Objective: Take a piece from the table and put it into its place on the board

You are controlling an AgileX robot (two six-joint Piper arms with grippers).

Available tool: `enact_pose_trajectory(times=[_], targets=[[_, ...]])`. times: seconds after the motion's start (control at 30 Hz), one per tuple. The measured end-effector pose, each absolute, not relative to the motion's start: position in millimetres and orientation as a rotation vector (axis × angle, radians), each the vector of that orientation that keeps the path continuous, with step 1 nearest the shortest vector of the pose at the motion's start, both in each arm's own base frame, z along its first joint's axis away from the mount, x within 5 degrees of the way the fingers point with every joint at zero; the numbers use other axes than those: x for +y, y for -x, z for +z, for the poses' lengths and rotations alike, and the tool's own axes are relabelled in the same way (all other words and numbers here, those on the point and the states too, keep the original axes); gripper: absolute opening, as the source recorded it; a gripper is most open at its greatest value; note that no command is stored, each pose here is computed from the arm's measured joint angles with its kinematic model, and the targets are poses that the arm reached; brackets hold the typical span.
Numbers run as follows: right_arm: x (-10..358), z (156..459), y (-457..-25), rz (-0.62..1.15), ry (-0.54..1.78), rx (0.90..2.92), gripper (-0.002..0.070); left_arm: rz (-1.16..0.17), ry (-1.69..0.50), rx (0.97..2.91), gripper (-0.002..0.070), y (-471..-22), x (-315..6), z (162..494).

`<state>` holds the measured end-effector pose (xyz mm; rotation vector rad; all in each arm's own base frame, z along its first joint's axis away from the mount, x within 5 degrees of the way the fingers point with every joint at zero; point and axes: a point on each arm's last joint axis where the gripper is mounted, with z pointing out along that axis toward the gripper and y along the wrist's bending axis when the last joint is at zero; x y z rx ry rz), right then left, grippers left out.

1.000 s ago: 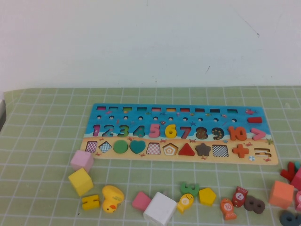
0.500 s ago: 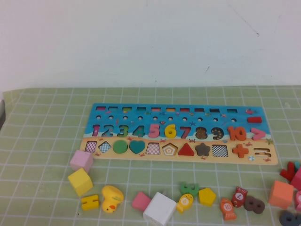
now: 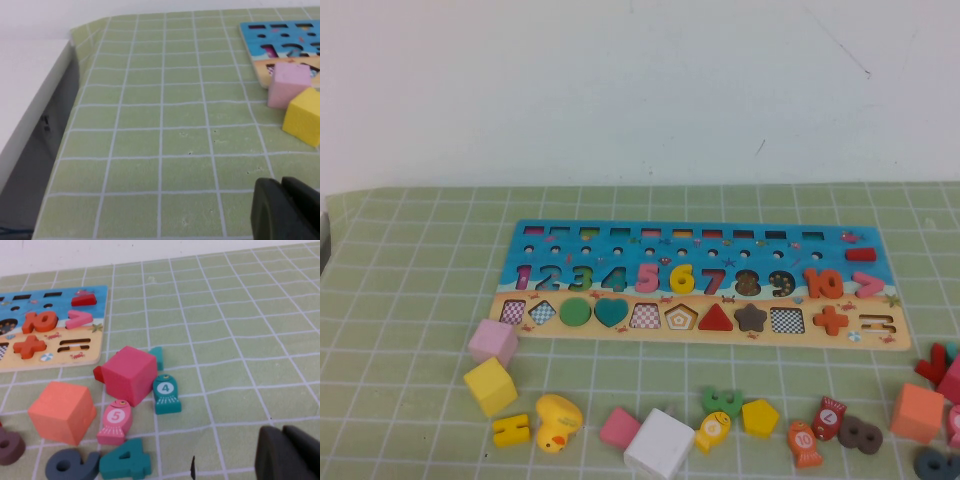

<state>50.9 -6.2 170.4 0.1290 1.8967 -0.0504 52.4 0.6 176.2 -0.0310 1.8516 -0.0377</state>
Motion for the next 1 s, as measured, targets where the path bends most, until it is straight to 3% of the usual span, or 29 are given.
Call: enact_pose_trajectory(times=[1.0], targets=[[-6.2, 170.4, -50.9, -0.05, -0.129, 1.897, -0.0003, -0.067, -0.023, 1.852, -0.0002, -52.2, -3.3, 176.2]])
